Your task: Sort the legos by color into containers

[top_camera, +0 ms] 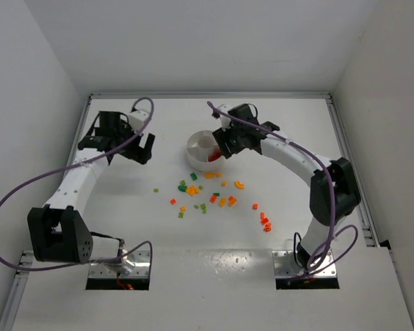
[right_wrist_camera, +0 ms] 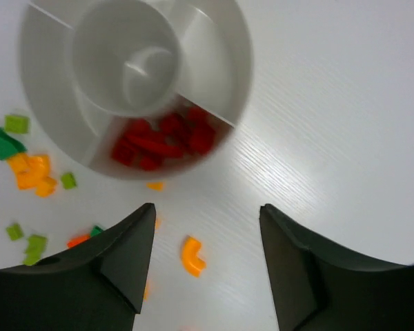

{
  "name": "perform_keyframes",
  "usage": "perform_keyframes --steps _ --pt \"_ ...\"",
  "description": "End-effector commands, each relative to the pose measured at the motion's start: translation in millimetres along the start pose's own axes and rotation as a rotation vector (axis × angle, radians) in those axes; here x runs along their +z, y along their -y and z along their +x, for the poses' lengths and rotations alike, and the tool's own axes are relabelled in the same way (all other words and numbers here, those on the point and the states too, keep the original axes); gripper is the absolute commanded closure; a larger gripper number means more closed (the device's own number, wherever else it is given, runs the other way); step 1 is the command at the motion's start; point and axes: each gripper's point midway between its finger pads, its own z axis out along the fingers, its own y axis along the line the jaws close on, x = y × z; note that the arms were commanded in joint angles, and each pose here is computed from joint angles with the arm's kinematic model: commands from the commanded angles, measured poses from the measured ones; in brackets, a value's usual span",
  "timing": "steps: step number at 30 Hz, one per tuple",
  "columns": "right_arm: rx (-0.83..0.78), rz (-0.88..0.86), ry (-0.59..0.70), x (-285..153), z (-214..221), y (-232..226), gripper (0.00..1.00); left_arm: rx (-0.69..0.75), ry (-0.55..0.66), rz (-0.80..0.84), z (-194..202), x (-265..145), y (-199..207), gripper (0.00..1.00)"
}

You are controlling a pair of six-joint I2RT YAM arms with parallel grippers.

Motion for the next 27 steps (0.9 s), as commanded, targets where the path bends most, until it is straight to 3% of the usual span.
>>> perform_keyframes --steps 1,4,10,11,14,15,21,27 --pt "0.071 0.072 -0.038 -15 31 38 0.36 0.195 0.02 0.158 2 -5 60 0.07" --pt "0.133 0.109 -0.053 -30 55 63 0.2 0.273 -0.004 0.228 8 -2 101 0.09" --pt "0.251 0.223 -0.12 -58 99 109 0.2 0.409 0.016 0.348 -8 -3 183 0.09" --pt "0.275 0.23 -0.137 -59 107 112 0.2 0.443 0.029 0.402 -11 -2 212 0.09" --pt "0.344 0.251 -0.16 -67 127 122 0.2 0.487 0.112 0.511 -39 -7 263 0.09" --pt "0.376 0.255 -0.157 -69 129 128 0.2 0.527 0.125 0.618 -39 -12 298 0.09" --pt "0.486 0.205 -0.193 -71 150 137 0.2 0.716 0.302 0.9 -38 -21 406 0.14" --pt "0.582 0.188 -0.237 -70 161 155 0.23 0.572 0.263 0.812 -46 34 454 0.27"
